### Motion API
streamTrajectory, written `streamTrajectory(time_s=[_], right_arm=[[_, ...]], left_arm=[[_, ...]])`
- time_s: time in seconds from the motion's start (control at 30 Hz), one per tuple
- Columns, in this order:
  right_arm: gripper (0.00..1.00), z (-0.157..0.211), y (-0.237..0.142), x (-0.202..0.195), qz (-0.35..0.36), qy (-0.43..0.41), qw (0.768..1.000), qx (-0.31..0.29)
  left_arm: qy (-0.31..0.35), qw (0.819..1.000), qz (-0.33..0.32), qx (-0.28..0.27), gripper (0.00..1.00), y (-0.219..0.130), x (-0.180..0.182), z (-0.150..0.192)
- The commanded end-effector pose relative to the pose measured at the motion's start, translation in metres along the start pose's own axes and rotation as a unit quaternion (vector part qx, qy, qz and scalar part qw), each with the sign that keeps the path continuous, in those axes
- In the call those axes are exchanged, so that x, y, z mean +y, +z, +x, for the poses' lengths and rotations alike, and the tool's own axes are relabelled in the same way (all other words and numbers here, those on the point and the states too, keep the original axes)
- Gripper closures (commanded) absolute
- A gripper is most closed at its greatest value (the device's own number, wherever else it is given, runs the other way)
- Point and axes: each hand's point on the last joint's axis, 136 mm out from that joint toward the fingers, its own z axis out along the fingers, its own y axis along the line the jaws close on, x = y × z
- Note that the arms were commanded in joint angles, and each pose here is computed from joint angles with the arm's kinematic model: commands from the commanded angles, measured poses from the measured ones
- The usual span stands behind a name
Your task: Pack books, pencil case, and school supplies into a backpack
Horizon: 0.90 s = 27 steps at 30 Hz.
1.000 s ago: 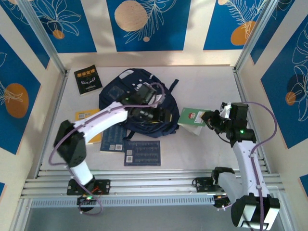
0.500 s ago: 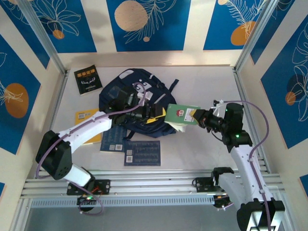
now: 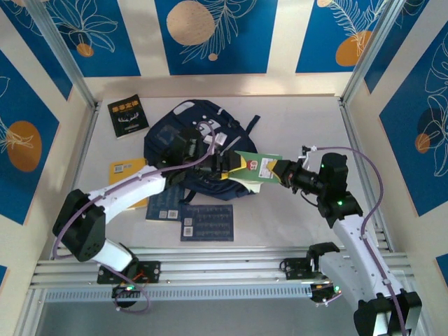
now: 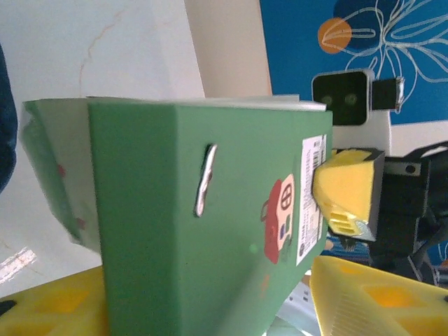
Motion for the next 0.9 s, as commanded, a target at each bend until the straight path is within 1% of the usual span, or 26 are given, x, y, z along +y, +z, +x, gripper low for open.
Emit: streamTrajectory(time_s=[0.0,0.03,0.1,0.17,0.23,0.27,0.3,0.37,0.4,0.47,0.5,0.57,0.67,0.8,0.87], right_arm=[[1.0,0.0,0.0,0.009,-0.019,-0.01,1.0,-0.011],[1.0,0.0,0.001,0.009,-0.02,-0.011,1.0,-0.011],[1.0,0.001,0.002,0.01,-0.018,-0.014,1.0,-0.011],[1.0,0.001,0.001,0.009,-0.013,-0.017,1.0,-0.012],[1.0,0.001,-0.001,0.007,0.003,-0.021,1.0,-0.015],[0.94,0.0,-0.003,0.004,0.015,-0.026,0.999,-0.019],[0.8,-0.001,-0.006,0.002,0.03,-0.032,0.999,-0.026],[0.49,-0.001,-0.012,-0.006,0.064,-0.041,0.997,-0.034],[0.37,-0.001,-0.015,-0.009,0.078,-0.046,0.995,-0.038],[0.18,-0.001,-0.021,-0.017,0.103,-0.046,0.992,-0.047],[0.13,0.0,-0.022,-0.02,0.109,-0.043,0.992,-0.046],[0.07,0.004,-0.021,-0.022,0.104,-0.035,0.993,-0.034],[0.0,0.013,-0.014,-0.021,0.069,-0.011,0.998,-0.006],[0.01,0.022,-0.005,-0.007,-0.008,0.017,0.999,0.028],[0.0,0.022,-0.002,-0.002,-0.037,0.032,0.998,0.034]], left_arm=[[-0.002,1.0,0.028,0.012,0.43,0.009,-0.01,0.007],[-0.002,1.0,0.029,0.012,0.47,0.009,-0.011,0.007],[-0.003,0.999,0.034,0.008,0.58,0.008,-0.014,0.007],[-0.001,0.999,0.038,0.004,0.67,0.005,-0.02,0.006],[0.007,0.999,0.038,0.0,0.73,0.001,-0.026,0.005],[0.013,0.999,0.036,-0.002,0.76,-0.002,-0.029,0.004],[0.019,0.999,0.032,-0.004,0.78,-0.004,-0.032,0.003],[0.03,0.999,0.023,-0.01,0.82,-0.01,-0.036,0.002],[0.034,0.999,0.022,-0.013,0.84,-0.013,-0.04,0.0],[0.039,0.999,0.025,-0.018,0.88,-0.018,-0.046,-0.001],[0.041,0.998,0.028,-0.023,0.9,-0.021,-0.05,-0.003],[0.046,0.998,0.034,-0.028,0.94,-0.025,-0.058,-0.004],[0.05,0.997,0.048,-0.037,0.99,-0.032,-0.07,-0.005],[0.05,0.996,0.063,-0.048,1.0,-0.04,-0.084,-0.006],[0.049,0.995,0.072,-0.051,1.0,-0.043,-0.09,-0.006]])
